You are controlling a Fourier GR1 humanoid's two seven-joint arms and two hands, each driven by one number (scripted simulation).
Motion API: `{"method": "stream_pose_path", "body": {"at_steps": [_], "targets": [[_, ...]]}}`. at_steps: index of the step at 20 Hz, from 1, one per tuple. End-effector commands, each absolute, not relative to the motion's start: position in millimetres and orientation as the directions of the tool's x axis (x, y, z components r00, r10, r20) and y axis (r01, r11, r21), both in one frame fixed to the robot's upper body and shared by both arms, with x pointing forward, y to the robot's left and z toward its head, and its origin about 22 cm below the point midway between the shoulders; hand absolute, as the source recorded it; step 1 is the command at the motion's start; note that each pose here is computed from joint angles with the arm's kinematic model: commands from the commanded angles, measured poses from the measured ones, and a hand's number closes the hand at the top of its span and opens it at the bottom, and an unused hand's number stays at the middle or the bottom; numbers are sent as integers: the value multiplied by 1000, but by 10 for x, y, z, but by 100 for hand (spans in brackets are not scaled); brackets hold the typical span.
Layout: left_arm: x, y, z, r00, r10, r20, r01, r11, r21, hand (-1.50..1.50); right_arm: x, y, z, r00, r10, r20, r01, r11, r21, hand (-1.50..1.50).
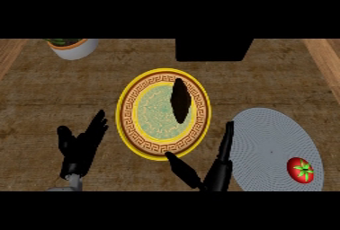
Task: Pick the croissant from the placemat and place it in the plate
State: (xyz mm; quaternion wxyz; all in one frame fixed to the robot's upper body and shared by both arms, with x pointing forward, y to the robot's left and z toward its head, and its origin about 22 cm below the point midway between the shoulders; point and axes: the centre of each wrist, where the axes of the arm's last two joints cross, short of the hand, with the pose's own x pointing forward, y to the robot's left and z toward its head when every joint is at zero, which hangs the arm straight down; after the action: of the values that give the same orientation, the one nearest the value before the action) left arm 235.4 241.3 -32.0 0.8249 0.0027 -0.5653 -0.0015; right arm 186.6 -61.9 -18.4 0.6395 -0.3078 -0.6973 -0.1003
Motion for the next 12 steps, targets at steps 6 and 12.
{"method": "stream_pose_path", "body": {"at_steps": [6, 12], "targets": [[2186, 2375, -424, 382, -7, 924, 1, 1000, 7, 0, 1079, -629, -302, 66, 368, 927, 499, 793, -350, -150], [2320, 2306, -348, 375, 4, 927, 2, 1000, -5, 0, 863, -381, -409, 76, 365, 928, 490, 797, -353, -150]]}}
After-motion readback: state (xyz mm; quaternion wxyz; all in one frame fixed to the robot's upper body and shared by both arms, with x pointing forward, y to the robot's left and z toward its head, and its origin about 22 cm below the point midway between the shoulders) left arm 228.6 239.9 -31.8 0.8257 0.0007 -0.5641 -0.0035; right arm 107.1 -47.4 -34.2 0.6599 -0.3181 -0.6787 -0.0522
